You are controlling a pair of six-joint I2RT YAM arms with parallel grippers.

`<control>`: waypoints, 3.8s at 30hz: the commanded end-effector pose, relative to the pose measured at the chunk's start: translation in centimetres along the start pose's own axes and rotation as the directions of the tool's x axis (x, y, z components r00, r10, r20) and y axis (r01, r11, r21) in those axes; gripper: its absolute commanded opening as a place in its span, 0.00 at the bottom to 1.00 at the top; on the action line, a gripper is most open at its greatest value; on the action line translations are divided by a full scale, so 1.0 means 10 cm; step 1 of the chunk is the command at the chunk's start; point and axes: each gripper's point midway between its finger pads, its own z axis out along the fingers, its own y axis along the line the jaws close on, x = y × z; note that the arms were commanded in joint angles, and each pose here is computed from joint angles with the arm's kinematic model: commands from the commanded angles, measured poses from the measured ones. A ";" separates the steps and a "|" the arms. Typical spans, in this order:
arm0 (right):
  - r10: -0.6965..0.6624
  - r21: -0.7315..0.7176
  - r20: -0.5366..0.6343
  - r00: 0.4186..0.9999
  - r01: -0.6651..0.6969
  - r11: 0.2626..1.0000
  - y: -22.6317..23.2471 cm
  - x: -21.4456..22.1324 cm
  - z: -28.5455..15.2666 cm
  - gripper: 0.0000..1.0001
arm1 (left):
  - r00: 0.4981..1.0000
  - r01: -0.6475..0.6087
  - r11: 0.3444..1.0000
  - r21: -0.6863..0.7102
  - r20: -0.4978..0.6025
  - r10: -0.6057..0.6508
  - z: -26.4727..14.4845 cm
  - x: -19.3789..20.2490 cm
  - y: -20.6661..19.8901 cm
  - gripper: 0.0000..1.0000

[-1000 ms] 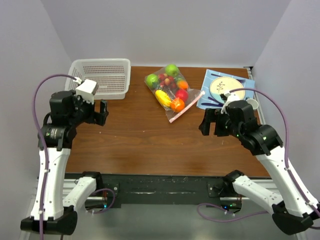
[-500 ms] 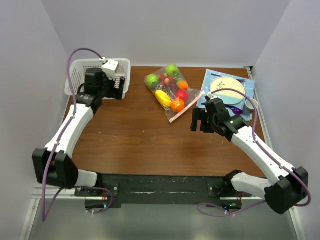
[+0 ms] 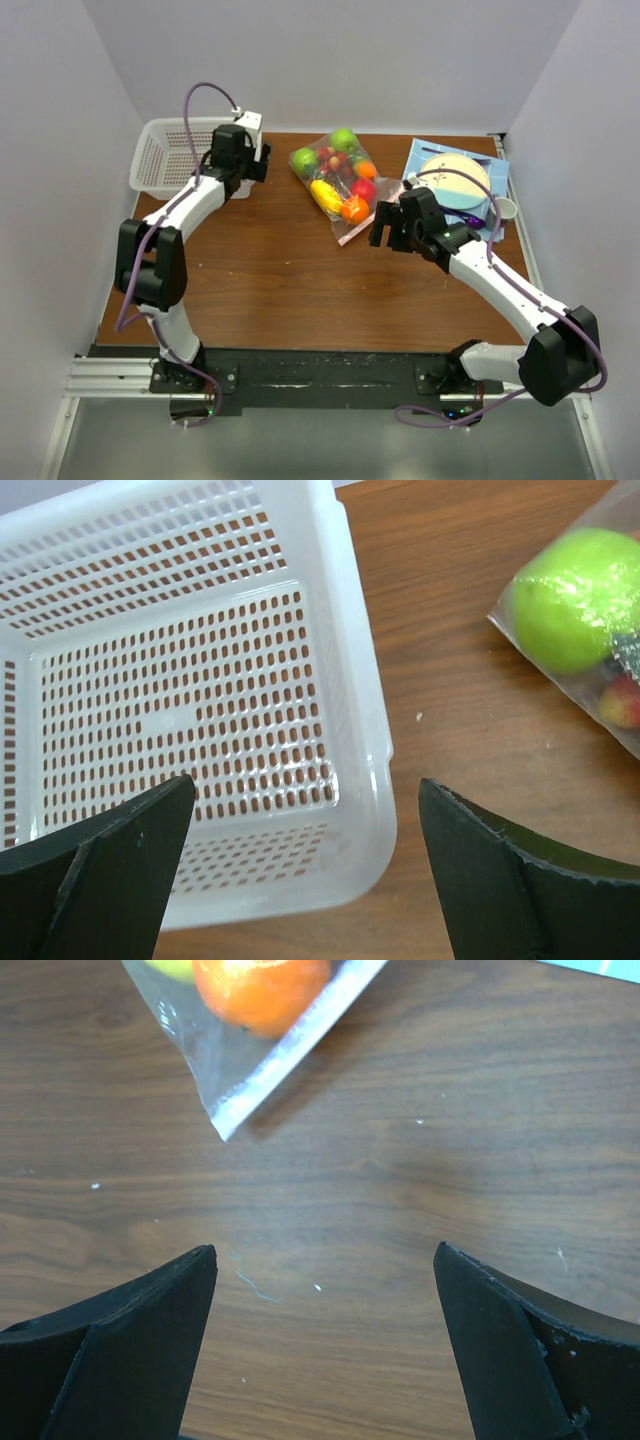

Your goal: Open the zip-top bag and remove the fake food

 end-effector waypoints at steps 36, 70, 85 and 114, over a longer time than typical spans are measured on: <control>0.248 0.016 0.174 0.953 -0.255 0.967 -0.19 -0.65 1.22 0.87 | 0.963 -0.246 0.917 0.314 -0.032 0.269 -1.43 1.21 -0.29 0.00; 0.530 -0.378 0.233 0.816 -0.426 0.822 0.23 -1.38 1.02 0.00 | 0.809 -0.354 0.311 0.882 0.122 0.576 -3.14 1.85 -0.80 0.00; 0.399 -0.396 0.544 0.738 -0.194 0.897 0.49 -2.69 -0.88 0.00 | 0.748 -0.393 -0.008 0.919 0.325 0.578 -3.55 1.70 -1.56 0.04; 0.432 -0.653 0.494 0.755 -0.006 0.757 1.45 -2.98 -2.21 0.00 | 0.811 -0.576 0.591 0.565 0.489 0.322 -3.45 -0.32 -1.14 0.77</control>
